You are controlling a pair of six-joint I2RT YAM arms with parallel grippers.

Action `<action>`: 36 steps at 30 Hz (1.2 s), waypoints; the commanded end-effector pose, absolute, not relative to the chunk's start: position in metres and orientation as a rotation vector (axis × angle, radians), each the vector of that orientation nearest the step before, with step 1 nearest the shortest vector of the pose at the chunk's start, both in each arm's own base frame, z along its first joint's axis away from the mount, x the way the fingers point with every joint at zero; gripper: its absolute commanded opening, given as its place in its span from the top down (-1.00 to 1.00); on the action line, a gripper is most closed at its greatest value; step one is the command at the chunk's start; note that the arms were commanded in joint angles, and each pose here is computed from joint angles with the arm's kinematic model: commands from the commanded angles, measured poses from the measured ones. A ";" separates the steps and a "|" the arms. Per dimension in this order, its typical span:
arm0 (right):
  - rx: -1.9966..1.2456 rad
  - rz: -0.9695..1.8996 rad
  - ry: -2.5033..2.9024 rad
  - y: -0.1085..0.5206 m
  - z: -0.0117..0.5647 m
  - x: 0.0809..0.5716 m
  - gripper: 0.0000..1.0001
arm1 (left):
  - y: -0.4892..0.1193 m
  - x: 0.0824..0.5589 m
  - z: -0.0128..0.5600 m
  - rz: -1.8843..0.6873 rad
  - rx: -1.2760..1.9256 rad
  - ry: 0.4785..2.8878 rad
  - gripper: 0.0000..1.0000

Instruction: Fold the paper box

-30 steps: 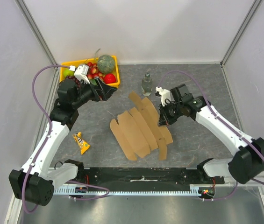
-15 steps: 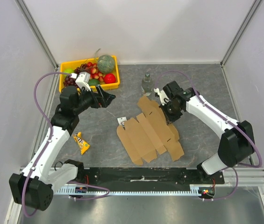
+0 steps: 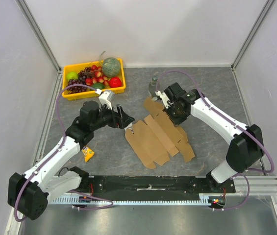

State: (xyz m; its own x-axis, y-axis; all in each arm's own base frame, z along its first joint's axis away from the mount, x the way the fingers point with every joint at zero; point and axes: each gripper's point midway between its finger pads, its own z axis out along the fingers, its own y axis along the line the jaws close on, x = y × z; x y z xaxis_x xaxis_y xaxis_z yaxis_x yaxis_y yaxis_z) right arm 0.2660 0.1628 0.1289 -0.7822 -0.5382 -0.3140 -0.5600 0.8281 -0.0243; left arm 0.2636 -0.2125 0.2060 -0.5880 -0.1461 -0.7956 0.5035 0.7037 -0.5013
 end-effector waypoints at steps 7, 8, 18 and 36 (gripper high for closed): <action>-0.966 0.161 2.622 0.181 0.144 0.260 1.00 | -0.234 0.292 0.191 -0.890 0.269 1.959 -0.33; -0.968 0.164 2.618 0.181 0.144 0.259 1.00 | -0.235 0.295 0.188 -0.885 0.267 1.959 -0.20; -0.966 0.193 2.595 0.185 0.148 0.257 1.00 | -0.256 0.327 0.137 -0.758 0.230 2.106 0.96; -0.991 0.249 2.580 0.188 0.151 0.246 1.00 | -0.265 0.379 0.085 -0.560 0.161 2.223 0.96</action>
